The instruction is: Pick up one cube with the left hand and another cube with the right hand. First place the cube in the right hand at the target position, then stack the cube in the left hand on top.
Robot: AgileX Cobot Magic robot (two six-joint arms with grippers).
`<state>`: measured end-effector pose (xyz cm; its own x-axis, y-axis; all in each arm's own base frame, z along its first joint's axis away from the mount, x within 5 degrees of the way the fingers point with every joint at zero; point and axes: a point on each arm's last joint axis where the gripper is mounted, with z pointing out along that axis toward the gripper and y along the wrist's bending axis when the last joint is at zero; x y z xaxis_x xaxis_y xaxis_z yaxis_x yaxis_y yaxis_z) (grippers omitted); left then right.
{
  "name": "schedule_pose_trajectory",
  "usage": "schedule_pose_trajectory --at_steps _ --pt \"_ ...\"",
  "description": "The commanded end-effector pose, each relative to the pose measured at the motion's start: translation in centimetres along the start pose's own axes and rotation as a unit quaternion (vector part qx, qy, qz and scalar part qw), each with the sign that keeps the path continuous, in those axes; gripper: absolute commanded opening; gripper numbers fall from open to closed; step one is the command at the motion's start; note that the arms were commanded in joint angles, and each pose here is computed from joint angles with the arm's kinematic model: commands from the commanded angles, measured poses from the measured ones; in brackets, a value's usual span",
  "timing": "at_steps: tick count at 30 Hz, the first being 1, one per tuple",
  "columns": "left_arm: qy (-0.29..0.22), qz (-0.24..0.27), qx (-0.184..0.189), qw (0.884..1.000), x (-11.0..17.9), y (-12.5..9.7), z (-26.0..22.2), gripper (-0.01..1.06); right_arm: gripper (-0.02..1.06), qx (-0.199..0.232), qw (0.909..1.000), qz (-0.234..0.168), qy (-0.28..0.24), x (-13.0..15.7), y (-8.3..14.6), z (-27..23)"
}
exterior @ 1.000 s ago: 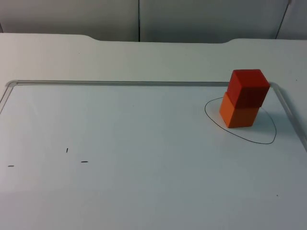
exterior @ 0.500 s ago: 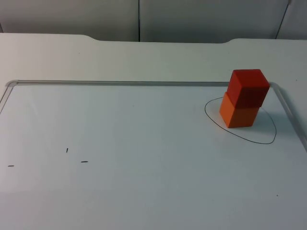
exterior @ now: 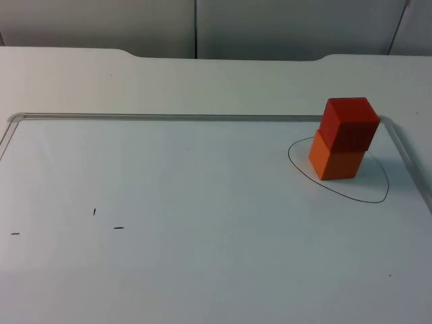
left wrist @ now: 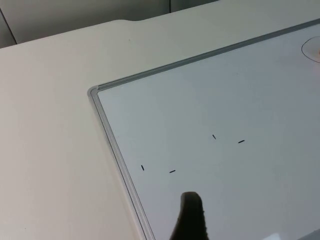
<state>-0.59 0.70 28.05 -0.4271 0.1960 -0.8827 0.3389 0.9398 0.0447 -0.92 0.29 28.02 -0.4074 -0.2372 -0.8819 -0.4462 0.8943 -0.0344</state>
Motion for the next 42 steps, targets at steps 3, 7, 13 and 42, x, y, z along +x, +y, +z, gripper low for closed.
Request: schedule_pose_trajectory --at_steps 3,7,13,42 --pt "-0.006 -0.001 0.005 1.000 0.02 -0.07 0.09 0.68 1.05 0.006 1.0000 0.001 -0.005 0.08 -0.10 0.07" --pt "-0.005 -0.007 0.000 1.000 0.05 0.02 0.13 0.96 1.05 0.019 0.9997 0.016 -0.004 0.11 -0.33 0.06" --pt "-0.005 -0.007 0.000 1.000 0.05 0.02 0.13 1.01 1.05 0.020 0.9993 0.030 -0.004 0.11 -0.35 0.06" --pt "-0.006 -0.002 0.001 1.000 0.04 0.00 0.13 1.01 1.05 0.020 0.9992 0.036 -0.002 0.18 -0.35 0.16"
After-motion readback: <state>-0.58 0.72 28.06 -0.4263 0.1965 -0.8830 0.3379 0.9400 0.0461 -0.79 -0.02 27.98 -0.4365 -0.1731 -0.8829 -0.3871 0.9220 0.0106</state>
